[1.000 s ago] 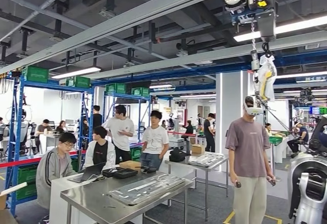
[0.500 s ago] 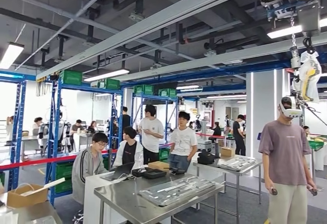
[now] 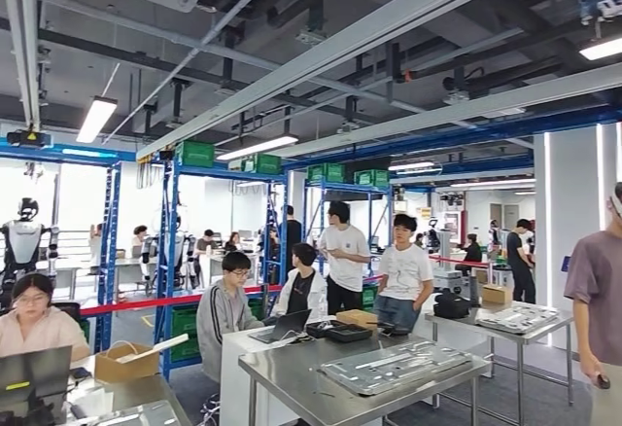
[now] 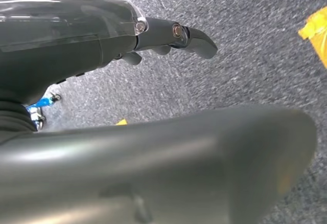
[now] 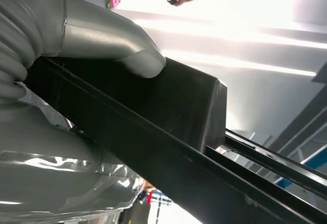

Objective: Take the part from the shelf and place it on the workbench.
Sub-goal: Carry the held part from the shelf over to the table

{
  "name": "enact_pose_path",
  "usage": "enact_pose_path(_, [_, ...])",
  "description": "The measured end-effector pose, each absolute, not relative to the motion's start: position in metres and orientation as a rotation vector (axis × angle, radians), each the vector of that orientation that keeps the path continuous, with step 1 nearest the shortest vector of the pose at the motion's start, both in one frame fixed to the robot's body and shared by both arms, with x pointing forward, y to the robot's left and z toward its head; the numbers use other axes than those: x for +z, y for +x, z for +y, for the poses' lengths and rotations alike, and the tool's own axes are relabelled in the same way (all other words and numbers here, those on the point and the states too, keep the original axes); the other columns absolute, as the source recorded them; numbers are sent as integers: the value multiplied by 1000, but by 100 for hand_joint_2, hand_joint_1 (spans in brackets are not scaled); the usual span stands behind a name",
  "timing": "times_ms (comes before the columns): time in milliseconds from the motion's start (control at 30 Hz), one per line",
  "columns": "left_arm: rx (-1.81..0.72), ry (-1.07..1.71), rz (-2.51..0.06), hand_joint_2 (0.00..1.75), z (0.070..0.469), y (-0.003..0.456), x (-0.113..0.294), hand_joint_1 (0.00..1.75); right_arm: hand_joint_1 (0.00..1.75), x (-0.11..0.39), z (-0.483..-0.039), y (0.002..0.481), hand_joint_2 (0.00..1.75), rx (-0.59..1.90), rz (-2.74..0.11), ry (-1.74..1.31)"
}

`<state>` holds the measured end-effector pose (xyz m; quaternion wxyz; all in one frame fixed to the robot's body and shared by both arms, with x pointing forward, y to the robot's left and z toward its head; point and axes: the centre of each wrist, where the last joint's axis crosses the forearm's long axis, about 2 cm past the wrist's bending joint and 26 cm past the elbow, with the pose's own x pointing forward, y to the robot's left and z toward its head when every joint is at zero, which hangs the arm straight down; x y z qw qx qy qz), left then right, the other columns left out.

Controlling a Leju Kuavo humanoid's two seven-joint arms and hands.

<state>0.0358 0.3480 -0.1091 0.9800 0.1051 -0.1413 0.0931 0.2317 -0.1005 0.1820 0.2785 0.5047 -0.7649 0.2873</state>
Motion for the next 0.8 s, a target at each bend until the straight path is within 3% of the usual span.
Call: enact_pose_path(800, [173,162,-306,175,335,36,-110,0,175,178,-110,233,175,785,-2046,1305])
